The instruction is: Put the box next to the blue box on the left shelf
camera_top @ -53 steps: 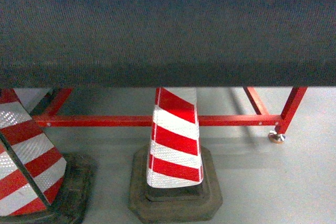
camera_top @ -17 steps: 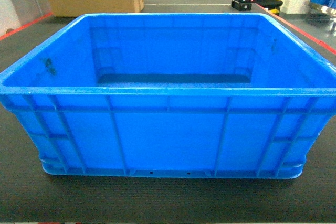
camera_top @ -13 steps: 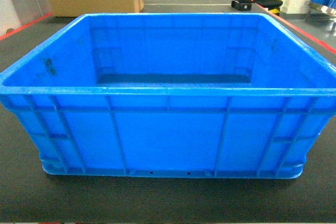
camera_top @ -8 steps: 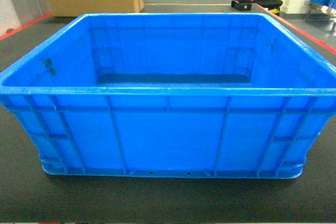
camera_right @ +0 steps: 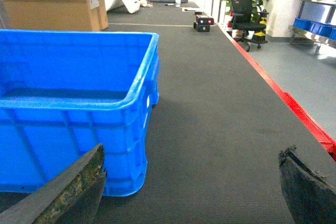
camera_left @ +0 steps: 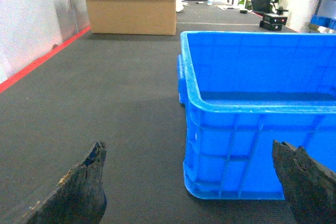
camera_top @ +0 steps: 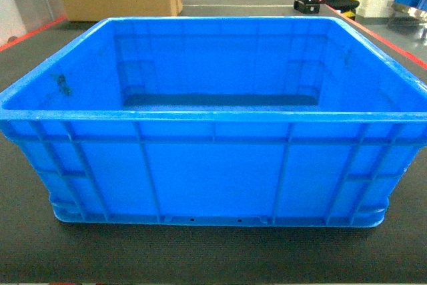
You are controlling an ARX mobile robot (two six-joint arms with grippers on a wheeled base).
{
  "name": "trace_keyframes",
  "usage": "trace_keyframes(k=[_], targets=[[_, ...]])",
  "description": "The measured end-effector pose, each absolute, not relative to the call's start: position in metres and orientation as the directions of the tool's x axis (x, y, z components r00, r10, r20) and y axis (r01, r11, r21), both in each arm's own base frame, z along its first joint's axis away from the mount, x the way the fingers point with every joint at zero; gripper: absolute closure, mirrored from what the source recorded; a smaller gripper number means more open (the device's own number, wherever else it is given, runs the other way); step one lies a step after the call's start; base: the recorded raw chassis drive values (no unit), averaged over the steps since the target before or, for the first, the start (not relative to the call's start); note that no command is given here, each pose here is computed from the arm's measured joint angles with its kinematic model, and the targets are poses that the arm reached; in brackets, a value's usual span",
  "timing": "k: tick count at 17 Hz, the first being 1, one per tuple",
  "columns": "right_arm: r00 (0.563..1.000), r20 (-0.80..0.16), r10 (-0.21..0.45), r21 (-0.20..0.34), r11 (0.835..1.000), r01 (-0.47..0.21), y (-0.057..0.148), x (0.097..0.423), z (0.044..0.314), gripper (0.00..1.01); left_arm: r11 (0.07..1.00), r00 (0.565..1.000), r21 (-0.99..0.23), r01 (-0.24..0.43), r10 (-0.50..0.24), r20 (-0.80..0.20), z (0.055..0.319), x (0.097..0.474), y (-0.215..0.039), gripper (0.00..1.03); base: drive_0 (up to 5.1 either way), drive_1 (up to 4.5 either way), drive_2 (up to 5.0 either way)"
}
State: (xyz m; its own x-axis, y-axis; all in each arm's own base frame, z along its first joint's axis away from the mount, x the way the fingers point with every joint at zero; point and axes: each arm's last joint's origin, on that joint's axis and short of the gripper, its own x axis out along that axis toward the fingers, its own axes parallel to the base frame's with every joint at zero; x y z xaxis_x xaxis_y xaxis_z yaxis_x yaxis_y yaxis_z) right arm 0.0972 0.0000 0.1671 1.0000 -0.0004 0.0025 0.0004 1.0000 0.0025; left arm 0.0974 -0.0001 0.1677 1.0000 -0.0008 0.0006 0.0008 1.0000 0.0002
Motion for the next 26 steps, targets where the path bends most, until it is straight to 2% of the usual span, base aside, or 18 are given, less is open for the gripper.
trace_keyframes(k=[17, 18, 19, 20, 21, 22, 23, 26], targets=[[1.0, 0.002, 0.0, 0.002, 1.0, 0.0, 0.0, 0.097, 0.167, 0.03, 1.0, 1.0, 0.001, 0.001, -0.001, 0.001, 0.168, 0.097, 0.0, 0.05, 0.0, 0.0, 0.0], [1.0, 0.002, 0.0, 0.002, 1.0, 0.0, 0.0, 0.097, 0.167, 0.03, 0.999, 0.998, -0.005, -0.043, 0.043, -0.051, 0.165, 0.097, 0.0, 0.05, 0.0, 0.0, 0.0], [0.993, -0.113, -0.028, -0.006, 1.0, 0.028, 0.0, 0.097, 0.163, 0.03, 0.992, 0.98, 0.006, -0.126, 0.126, -0.156, 0.163, 0.099, -0.004, 0.05, 0.0, 0.0, 0.0], [0.98, -0.196, -0.035, -0.012, 0.999, 0.033, 0.0, 0.099, 0.162, 0.03, 0.981, 0.964, 0.024, -0.192, 0.193, -0.182, 0.164, 0.1, -0.004, 0.05, 0.0, 0.0, 0.0], [0.976, -0.214, -0.03, -0.006, 1.0, 0.029, 0.001, 0.099, 0.161, 0.03, 0.968, 0.951, 0.025, -0.251, 0.252, -0.181, 0.164, 0.101, -0.002, 0.05, 0.0, 0.0, 0.0], [0.977, -0.209, -0.027, -0.005, 1.0, 0.027, 0.003, 0.1, 0.162, 0.03, 0.96, 0.948, 0.013, -0.281, 0.279, -0.155, 0.167, 0.103, 0.001, 0.05, 0.0, 0.0, 0.0], [0.982, -0.187, -0.009, 0.001, 1.0, 0.009, 0.005, 0.103, 0.169, 0.03, 0.958, 0.948, 0.005, -0.287, 0.285, -0.139, 0.171, 0.107, 0.002, 0.05, 0.0, 0.0, 0.0], [0.992, -0.125, 0.001, 0.009, 1.0, 0.0, 0.008, 0.126, 0.208, 0.03, 0.968, 0.966, -0.015, -0.252, 0.25, -0.071, 0.198, 0.133, 0.001, 0.05, 0.0, 0.0, 0.0]])
